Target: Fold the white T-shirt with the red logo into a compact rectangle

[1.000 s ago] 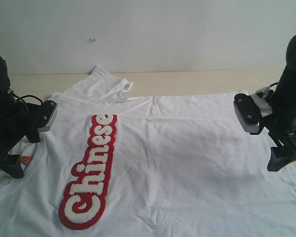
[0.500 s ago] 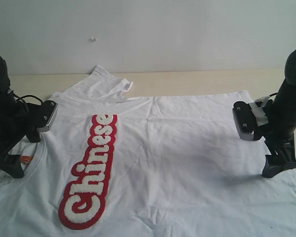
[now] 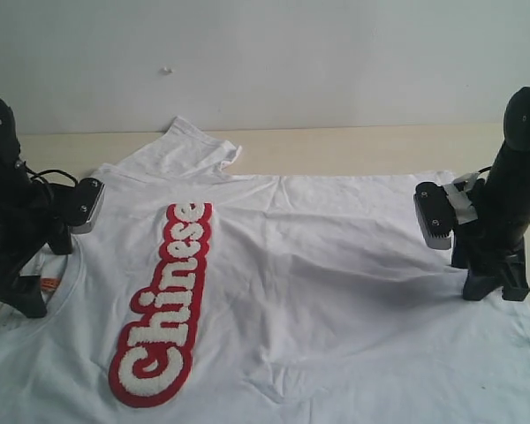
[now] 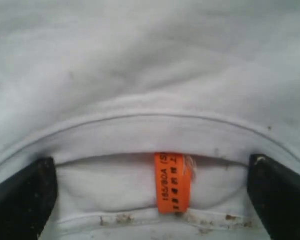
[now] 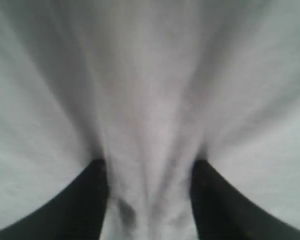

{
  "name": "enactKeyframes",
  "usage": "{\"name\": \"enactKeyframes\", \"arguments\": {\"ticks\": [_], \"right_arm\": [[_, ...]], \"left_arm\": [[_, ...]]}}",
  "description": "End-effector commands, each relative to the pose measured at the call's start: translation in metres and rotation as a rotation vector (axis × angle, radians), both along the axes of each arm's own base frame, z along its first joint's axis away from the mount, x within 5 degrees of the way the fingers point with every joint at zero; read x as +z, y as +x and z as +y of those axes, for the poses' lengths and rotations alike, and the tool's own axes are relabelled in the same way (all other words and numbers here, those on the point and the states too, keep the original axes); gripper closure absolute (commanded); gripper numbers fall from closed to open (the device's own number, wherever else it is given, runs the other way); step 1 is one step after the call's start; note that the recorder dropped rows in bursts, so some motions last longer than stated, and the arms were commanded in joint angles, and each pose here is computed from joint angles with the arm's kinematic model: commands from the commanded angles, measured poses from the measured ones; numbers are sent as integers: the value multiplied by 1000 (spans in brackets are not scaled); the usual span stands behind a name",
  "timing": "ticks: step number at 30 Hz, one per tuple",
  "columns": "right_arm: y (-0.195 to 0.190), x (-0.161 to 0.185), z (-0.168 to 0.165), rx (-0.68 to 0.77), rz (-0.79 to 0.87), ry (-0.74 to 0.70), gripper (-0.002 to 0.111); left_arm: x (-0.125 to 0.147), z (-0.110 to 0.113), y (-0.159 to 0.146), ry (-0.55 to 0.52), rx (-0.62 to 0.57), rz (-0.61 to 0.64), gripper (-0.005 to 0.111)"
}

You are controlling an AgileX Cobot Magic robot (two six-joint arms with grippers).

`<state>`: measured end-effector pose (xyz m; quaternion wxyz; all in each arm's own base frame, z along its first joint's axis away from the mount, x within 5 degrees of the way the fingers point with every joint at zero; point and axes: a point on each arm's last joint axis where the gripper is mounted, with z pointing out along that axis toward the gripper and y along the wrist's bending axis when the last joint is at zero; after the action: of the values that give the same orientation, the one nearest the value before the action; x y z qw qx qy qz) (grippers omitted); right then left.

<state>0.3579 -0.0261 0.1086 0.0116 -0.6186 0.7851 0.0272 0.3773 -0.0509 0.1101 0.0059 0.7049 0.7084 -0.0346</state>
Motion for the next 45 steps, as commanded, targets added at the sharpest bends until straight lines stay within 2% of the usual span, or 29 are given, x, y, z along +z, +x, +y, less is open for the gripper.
{"name": "enactKeyframes", "arguments": {"ticks": [1,3,4,5,6,8,9,18,22,28,33,38,45], "right_arm": [[0,-12,-3,12,11,-22,84],[0,-13,-3,-1,6,-23,94],[0,-13,-3,-4,6,-23,99],[0,-13,-3,-4,6,-25,103],[0,-13,-4,-5,5,-29,106],[0,-13,-5,-3,6,-41,108],[0,-13,-5,-2,4,-43,108],[1,-13,-5,-7,-2,-43,108],[1,-10,-5,-9,-5,-44,108],[2,14,-5,-11,-68,-49,108],[8,51,-9,23,-160,-97,108],[18,104,-12,29,-242,-128,108],[10,159,-12,-12,-410,-123,108]], "left_arm": [[-22,0,-2,0,37,53,19],[-25,0,-2,2,52,60,34],[-27,0,-2,3,52,64,48],[-27,0,-2,3,52,64,55],[-28,0,-2,3,57,60,68],[-28,0,-1,3,72,57,102],[-28,1,-2,7,67,58,106],[-21,1,-4,11,70,72,106],[-3,2,-4,18,57,43,106],[36,5,-8,26,42,-26,106],[78,13,-12,-33,101,-127,107],[118,22,-19,-177,169,-222,107],[159,30,-29,-264,218,-362,107]]}}
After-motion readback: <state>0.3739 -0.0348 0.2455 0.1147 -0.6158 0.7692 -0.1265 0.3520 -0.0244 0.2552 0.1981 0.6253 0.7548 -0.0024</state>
